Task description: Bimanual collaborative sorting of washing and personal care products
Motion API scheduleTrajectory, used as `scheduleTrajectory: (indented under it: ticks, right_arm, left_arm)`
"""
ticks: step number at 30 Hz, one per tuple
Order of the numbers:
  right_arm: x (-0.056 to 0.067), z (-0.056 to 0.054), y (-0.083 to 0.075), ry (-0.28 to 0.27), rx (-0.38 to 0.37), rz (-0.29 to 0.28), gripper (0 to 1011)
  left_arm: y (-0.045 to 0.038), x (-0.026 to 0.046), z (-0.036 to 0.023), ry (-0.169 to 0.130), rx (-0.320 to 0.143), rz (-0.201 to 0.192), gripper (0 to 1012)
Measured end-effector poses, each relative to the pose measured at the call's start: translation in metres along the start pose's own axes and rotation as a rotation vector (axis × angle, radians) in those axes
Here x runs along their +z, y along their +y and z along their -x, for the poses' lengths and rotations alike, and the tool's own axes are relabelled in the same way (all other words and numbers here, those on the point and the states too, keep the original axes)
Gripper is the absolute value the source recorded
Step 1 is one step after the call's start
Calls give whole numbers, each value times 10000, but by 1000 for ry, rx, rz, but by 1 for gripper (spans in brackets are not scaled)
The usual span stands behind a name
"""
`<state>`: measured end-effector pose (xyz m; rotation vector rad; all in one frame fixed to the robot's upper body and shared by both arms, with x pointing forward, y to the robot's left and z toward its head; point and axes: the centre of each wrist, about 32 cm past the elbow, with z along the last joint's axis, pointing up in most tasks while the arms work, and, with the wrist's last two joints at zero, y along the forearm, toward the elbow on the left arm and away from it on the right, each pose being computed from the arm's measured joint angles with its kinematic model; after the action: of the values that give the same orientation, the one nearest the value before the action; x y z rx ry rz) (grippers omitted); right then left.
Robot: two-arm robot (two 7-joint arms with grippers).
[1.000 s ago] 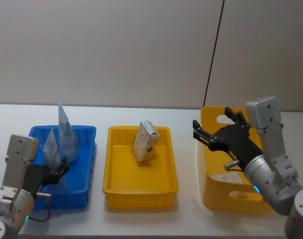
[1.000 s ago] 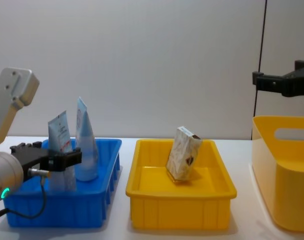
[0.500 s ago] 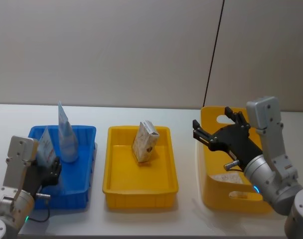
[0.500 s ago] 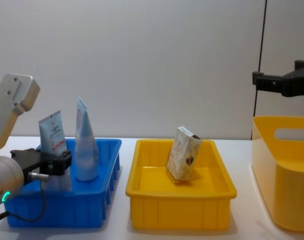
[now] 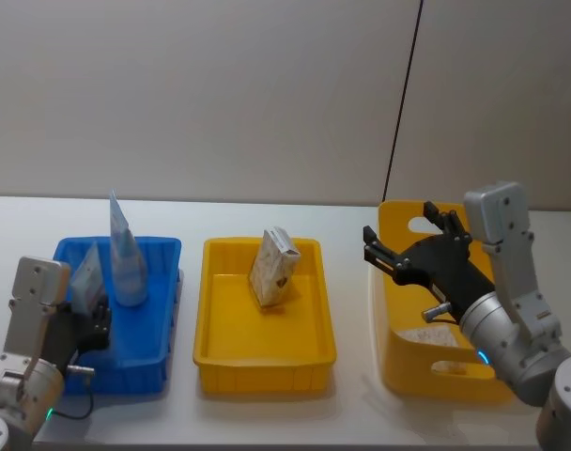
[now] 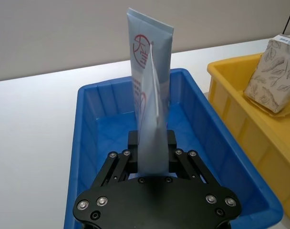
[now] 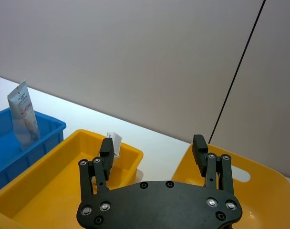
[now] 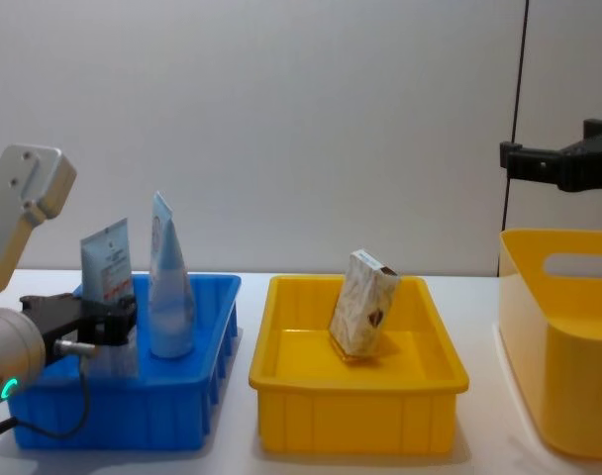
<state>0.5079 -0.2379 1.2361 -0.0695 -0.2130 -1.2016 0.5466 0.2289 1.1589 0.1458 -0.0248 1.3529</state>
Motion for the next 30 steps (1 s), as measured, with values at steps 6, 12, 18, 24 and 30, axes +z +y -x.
scheduleTrajectory:
  ticks: [6, 12, 18, 24, 30]
  right_arm:
    - [0, 0, 0, 0, 0, 0, 1004]
    - [0, 0, 0, 0, 0, 0, 1004]
    - [0, 0, 0, 0, 0, 0, 1004]
    - [0, 0, 0, 0, 0, 0, 1004]
    - [0, 0, 0, 0, 0, 0, 1004]
  left_arm:
    - [17, 60, 1, 2, -13, 36, 277]
    - [38, 174, -2, -3, -41, 100, 260]
    - [63, 324, 2, -5, -83, 168, 260]
    - [86, 466, 12, 4, -134, 218, 260]
    - [95, 625, 37, 12, -187, 256, 260]
